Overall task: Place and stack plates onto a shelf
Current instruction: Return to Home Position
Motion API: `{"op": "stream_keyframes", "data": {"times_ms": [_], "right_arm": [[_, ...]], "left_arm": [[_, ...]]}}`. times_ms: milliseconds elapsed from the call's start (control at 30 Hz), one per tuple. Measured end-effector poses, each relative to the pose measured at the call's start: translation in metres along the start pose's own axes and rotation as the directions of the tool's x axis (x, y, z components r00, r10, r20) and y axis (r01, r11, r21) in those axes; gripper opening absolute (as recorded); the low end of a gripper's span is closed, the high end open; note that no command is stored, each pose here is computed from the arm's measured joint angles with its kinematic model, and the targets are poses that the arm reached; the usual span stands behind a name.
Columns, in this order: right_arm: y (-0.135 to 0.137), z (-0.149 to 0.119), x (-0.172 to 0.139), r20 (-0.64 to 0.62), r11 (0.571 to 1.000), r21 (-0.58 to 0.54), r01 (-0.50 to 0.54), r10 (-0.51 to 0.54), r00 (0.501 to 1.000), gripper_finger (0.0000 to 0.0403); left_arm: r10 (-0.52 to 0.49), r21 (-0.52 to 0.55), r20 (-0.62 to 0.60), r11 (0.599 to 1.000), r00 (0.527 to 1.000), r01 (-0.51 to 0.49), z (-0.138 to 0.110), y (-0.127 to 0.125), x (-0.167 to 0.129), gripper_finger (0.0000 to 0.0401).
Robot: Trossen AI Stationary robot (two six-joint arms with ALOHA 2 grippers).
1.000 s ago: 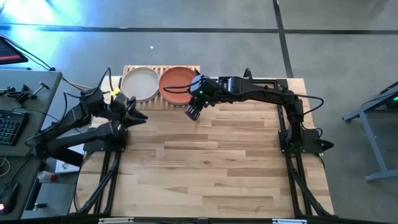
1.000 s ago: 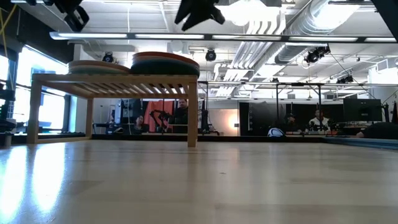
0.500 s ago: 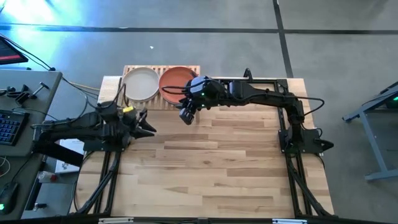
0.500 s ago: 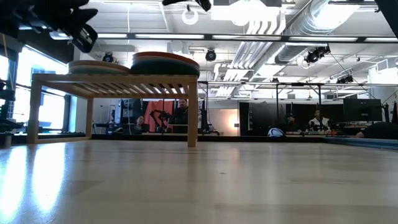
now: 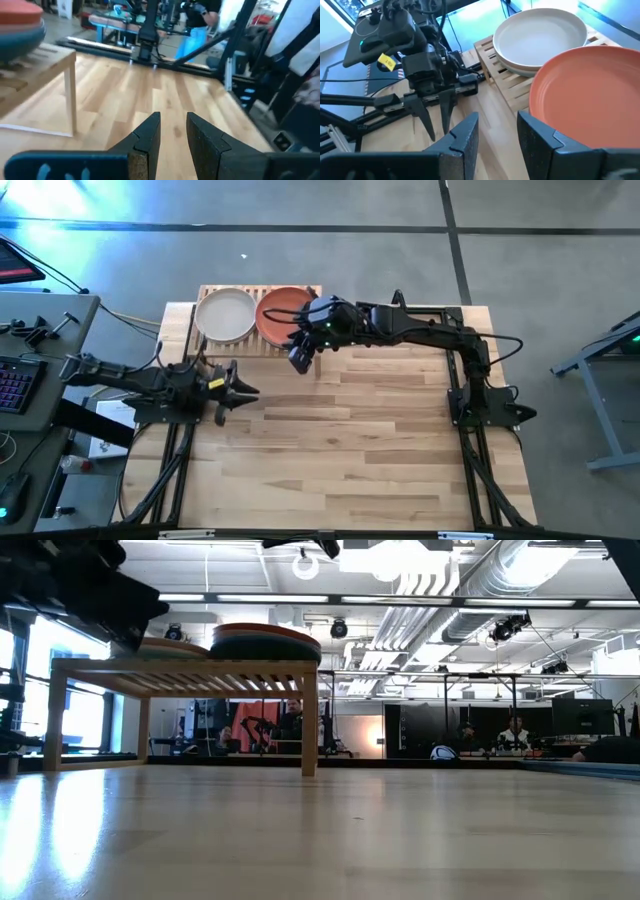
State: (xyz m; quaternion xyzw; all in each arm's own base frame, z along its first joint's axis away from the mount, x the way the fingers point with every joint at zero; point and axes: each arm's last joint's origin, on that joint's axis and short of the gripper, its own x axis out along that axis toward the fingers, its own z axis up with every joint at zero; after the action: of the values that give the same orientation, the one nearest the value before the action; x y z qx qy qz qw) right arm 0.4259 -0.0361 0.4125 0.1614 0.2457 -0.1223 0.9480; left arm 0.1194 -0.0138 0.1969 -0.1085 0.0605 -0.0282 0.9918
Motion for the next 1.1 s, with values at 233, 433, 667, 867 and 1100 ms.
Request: {"op": "stream_keyframes", "data": {"times_ms": [233, 433, 667, 867, 1100], "right_arm": [[-0.001, 0.000, 0.000, 0.000, 1.000, -0.005, 0.002, -0.002, 1.000, 0.0114], [-0.003, 0.001, 0.000, 0.001, 1.000, 0.000, 0.006, -0.006, 1.000, 0.0114], [-0.003, 0.001, 0.000, 0.001, 1.000, -0.001, 0.006, -0.006, 1.000, 0.0114], [-0.002, 0.001, 0.000, -0.008, 0.998, -0.053, -0.021, 0.020, 1.000, 0.0114], [-0.006, -0.001, -0.023, -0.066, 0.993, -0.114, 0.035, -0.043, 0.997, 0.0114]], "left_arm": [[0.036, 0.071, -0.107, 0.997, 0.994, -0.028, -0.021, -0.007, -0.001, 0.0083], [-0.023, 0.026, -0.085, 0.999, 0.996, 0.025, -0.048, -0.005, 0.001, 0.0083], [-0.025, 0.081, -0.094, 0.996, 0.995, 0.033, -0.050, -0.006, 0.001, 0.0083], [-0.003, 0.120, -0.089, 0.993, 0.996, 0.013, -0.050, -0.005, 0.001, 0.0083], [0.019, 0.038, -0.083, 0.999, 0.996, -0.015, -0.049, -0.004, 0.001, 0.0083]]}}
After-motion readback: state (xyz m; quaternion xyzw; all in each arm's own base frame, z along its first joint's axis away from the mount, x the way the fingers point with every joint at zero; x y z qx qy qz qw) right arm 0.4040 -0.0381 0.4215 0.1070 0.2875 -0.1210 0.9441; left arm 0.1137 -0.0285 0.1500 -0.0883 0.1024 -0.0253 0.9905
